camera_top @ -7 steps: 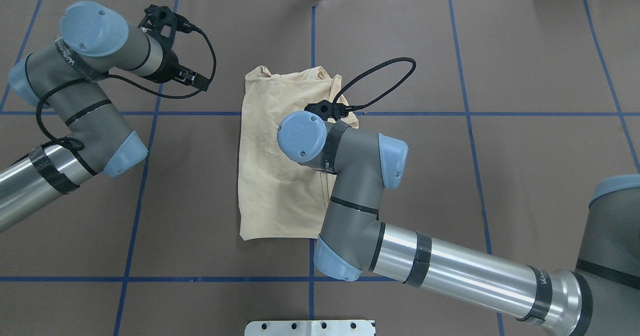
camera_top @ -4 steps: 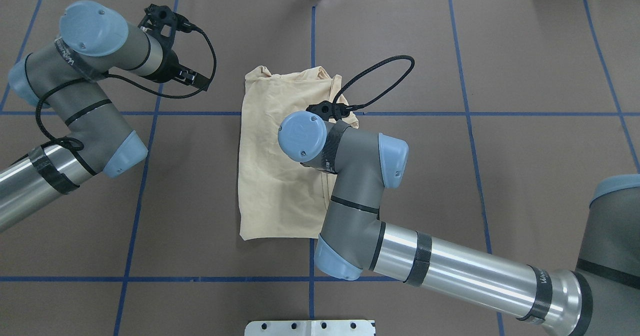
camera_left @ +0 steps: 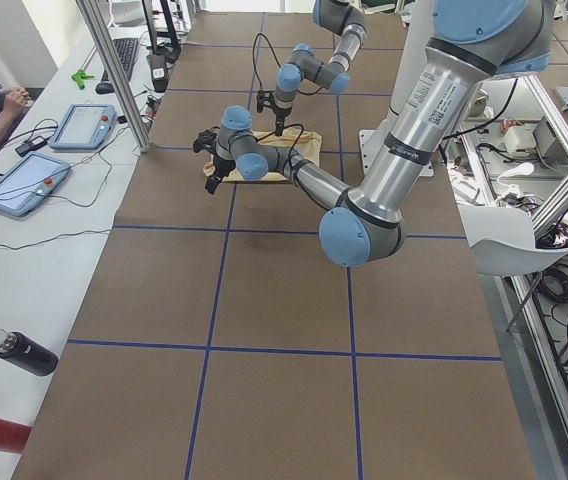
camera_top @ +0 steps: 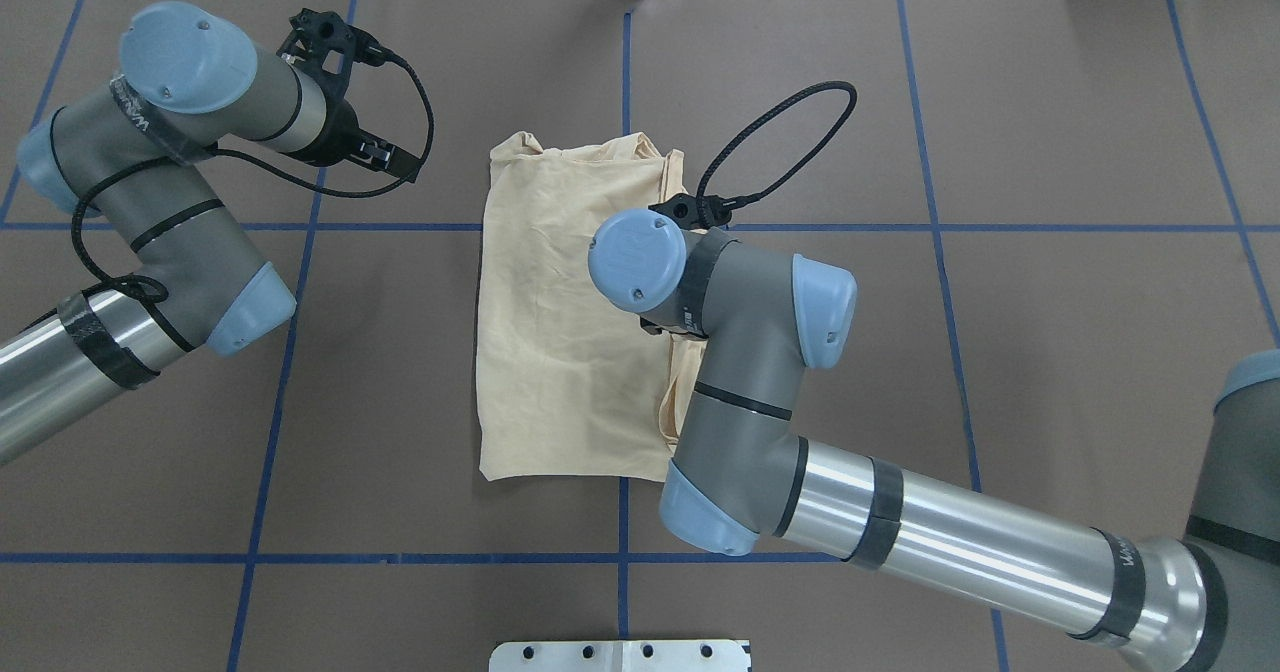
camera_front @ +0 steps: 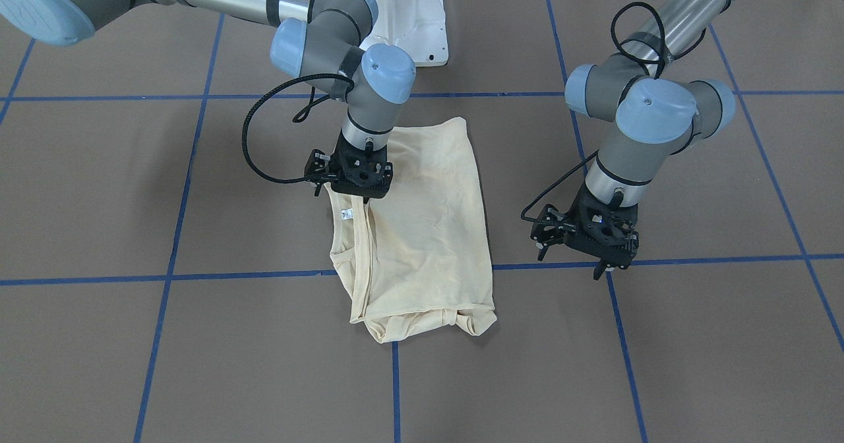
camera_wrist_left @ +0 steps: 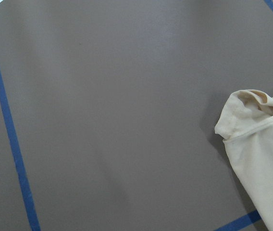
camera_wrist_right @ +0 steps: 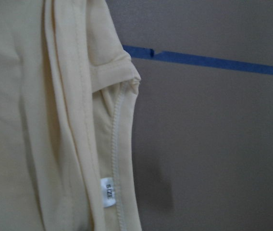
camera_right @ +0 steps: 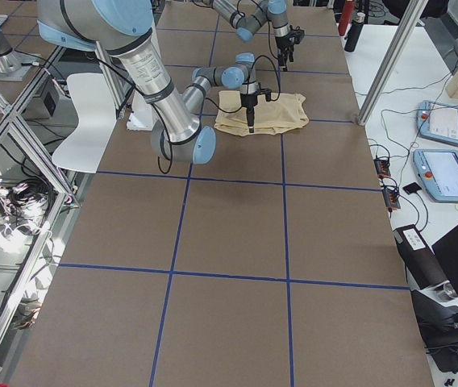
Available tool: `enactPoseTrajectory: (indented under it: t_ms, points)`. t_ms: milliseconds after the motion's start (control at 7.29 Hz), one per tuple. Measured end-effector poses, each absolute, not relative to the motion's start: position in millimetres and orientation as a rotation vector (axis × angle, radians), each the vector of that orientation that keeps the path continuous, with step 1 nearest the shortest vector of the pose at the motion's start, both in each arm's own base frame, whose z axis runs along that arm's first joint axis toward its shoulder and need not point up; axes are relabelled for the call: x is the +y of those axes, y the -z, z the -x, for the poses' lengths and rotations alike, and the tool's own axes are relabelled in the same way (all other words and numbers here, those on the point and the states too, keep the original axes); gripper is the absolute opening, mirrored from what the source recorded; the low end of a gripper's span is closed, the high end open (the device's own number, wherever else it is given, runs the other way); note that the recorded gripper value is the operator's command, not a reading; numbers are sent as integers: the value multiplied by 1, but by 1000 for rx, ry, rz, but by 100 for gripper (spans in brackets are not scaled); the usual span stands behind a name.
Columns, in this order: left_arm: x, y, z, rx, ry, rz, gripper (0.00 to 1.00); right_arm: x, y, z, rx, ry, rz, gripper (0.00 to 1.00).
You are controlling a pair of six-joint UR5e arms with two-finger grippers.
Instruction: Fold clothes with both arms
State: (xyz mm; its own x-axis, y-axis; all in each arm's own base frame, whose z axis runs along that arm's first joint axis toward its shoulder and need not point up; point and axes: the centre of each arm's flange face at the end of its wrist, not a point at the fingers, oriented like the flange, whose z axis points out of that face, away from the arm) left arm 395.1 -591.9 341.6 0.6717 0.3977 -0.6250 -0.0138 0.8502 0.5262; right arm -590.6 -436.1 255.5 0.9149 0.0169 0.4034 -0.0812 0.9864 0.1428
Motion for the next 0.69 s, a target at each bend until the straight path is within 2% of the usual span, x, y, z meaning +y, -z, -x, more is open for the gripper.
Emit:
enactPoseTrajectory:
  t_ms: [412, 686]
  points:
    - [-592, -341, -395, 809, -244, -516, 100, -421, -296, 548, -394, -12, -164, 100]
    - [-590, -340, -394, 812, -245, -519, 100, -417, -280, 539, -440, -17, -177, 100]
